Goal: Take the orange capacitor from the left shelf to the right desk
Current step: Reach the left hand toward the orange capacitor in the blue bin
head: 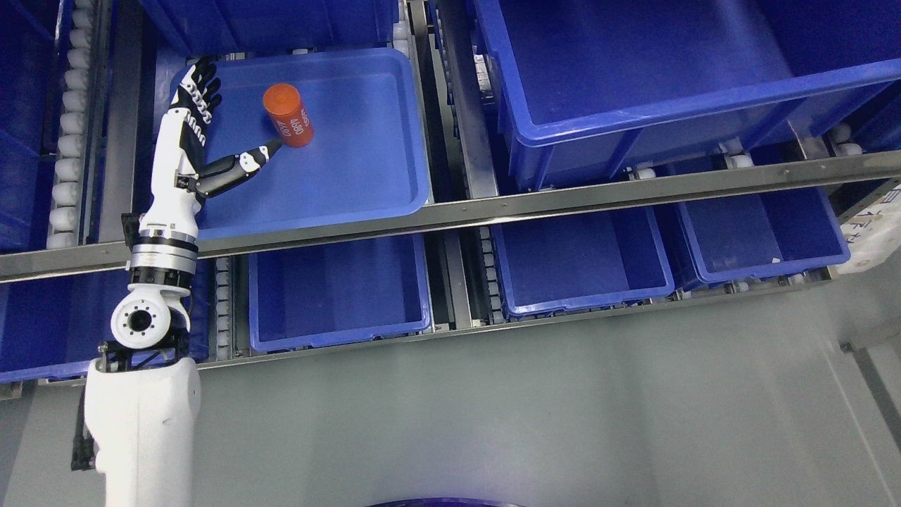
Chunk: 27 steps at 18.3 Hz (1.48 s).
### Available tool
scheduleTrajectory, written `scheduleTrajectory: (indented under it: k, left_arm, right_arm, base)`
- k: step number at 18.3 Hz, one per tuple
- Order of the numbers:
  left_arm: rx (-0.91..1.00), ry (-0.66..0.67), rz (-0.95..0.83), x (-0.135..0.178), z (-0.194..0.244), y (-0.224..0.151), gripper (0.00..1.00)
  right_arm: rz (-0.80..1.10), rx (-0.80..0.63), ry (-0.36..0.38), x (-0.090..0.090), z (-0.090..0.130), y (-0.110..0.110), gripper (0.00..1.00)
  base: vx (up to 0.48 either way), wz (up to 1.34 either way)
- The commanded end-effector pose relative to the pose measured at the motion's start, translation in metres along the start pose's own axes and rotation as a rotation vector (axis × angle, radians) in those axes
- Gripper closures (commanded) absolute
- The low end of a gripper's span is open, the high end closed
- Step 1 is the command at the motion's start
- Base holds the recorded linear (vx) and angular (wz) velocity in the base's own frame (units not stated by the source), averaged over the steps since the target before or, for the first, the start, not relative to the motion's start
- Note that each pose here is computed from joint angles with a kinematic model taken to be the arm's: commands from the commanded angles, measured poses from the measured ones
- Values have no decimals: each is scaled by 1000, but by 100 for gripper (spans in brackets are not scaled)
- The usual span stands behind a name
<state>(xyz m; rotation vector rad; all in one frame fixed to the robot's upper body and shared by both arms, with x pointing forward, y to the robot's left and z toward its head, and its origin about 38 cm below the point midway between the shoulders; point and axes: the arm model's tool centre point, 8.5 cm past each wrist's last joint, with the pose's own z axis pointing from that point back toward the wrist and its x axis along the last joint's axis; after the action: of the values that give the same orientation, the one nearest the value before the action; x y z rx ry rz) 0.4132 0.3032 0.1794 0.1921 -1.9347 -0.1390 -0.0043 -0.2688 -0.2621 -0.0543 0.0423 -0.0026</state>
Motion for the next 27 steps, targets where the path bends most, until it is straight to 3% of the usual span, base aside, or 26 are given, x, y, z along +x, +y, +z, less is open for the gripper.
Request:
scheduleTrajectory:
  k: [1,9,15,27]
  left_arm:
    - [34,-31,33,6,10,-30,0]
    - [-95,37,49,-15,-29,-74,0]
    - [-122,143,-2,-39,-66,-78,1]
    - [-101,201,-41,-55,-69,-54,23]
  right_arm:
    - [-10,-18,-26,3,0,-11,0]
    - [-10,-18,-26,3,0,-11,0]
    - [-10,-18,-26,3,0,-11,0]
    - [-10,-18,-26,3,0,-11,0]
  base:
    - [99,112]
    - [37,39]
    - [0,0]
    - [0,0]
